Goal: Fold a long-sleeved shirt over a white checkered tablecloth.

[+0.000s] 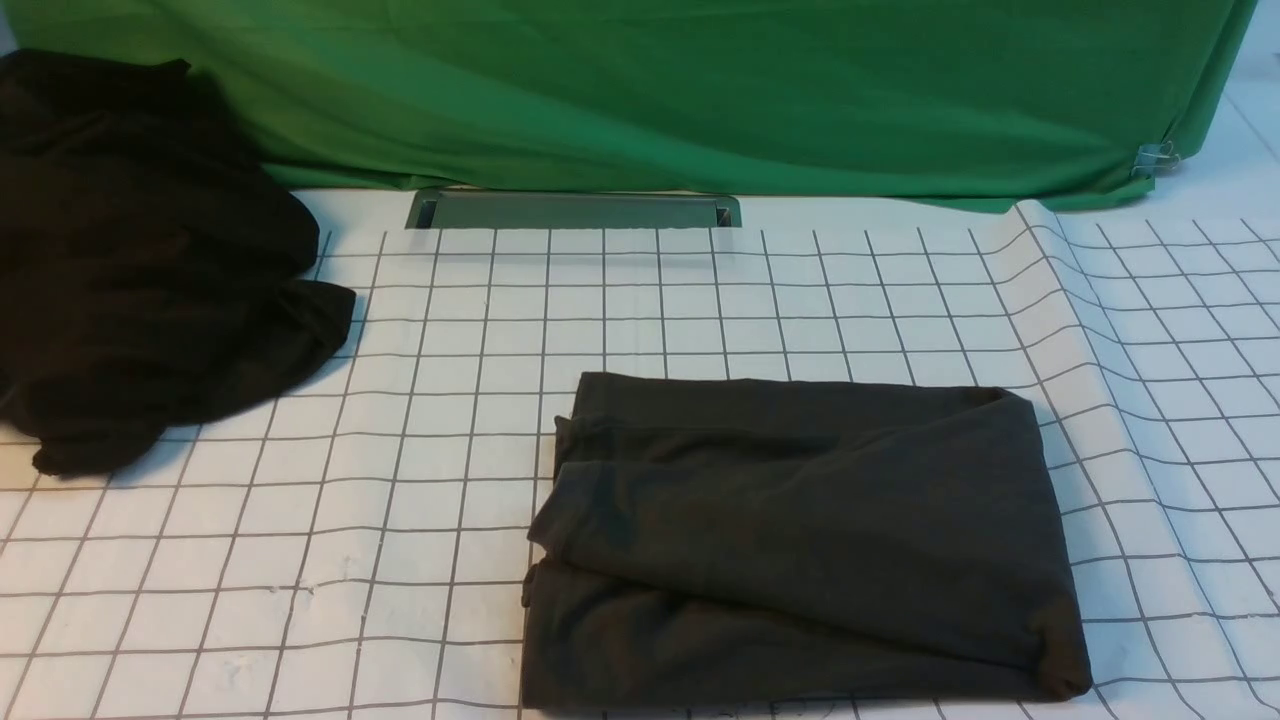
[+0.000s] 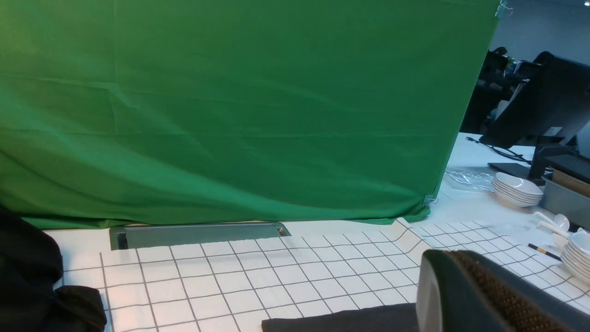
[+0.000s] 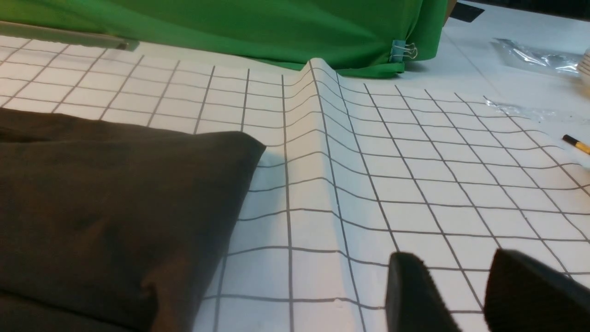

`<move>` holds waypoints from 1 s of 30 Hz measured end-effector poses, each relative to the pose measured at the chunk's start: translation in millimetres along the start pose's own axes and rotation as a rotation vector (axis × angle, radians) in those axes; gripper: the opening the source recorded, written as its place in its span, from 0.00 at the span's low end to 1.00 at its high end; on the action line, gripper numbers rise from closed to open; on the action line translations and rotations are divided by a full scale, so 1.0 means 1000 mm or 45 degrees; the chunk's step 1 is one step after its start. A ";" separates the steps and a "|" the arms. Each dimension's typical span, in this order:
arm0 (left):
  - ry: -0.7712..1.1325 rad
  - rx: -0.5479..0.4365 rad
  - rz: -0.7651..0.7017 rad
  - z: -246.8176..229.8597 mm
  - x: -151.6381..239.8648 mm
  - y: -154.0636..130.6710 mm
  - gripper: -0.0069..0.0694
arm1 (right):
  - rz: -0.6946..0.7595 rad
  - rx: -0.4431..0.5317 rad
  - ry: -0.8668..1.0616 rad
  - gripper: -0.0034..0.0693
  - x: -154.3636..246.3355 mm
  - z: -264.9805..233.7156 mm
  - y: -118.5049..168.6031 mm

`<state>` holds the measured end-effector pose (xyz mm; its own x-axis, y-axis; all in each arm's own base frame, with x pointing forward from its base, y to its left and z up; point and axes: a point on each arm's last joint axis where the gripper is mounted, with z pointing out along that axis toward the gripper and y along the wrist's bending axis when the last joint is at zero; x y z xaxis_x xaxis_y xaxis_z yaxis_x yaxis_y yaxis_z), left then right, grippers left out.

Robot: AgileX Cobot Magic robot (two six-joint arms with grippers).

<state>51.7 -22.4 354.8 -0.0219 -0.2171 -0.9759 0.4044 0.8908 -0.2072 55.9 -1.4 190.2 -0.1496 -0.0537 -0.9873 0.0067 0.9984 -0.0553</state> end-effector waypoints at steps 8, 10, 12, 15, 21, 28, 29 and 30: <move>0.013 -0.003 0.073 0.002 0.007 0.001 0.09 | 0.000 0.000 0.000 0.37 0.000 0.000 0.000; 0.044 -0.009 0.103 0.004 0.016 0.003 0.09 | 0.000 0.000 0.000 0.38 0.000 0.000 0.000; 0.085 -0.023 0.109 0.005 0.029 0.007 0.09 | 0.000 0.000 0.000 0.38 0.000 0.000 0.000; 0.123 -0.065 0.112 0.003 0.048 0.012 0.09 | 0.000 0.000 0.000 0.38 0.000 0.000 0.000; 0.122 -0.312 0.096 -0.007 0.106 0.036 0.09 | 0.000 0.000 0.000 0.38 0.000 0.000 0.000; 0.119 -0.622 0.052 -0.016 0.151 0.058 0.09 | 0.000 0.000 0.000 0.38 0.000 0.000 0.000; 0.116 -0.641 0.049 -0.017 0.151 0.058 0.09 | 0.000 0.000 0.000 0.38 0.000 0.000 0.000; 0.128 -0.649 0.045 -0.017 0.152 0.059 0.09 | 0.000 0.000 0.000 0.38 0.000 0.000 0.000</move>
<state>56.1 3.8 192.7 -0.1139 -0.1663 -0.9795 -0.0898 0.9836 -0.1565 55.9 -1.4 190.2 -0.1496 -0.0537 -0.9873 0.0067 0.9984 -0.0553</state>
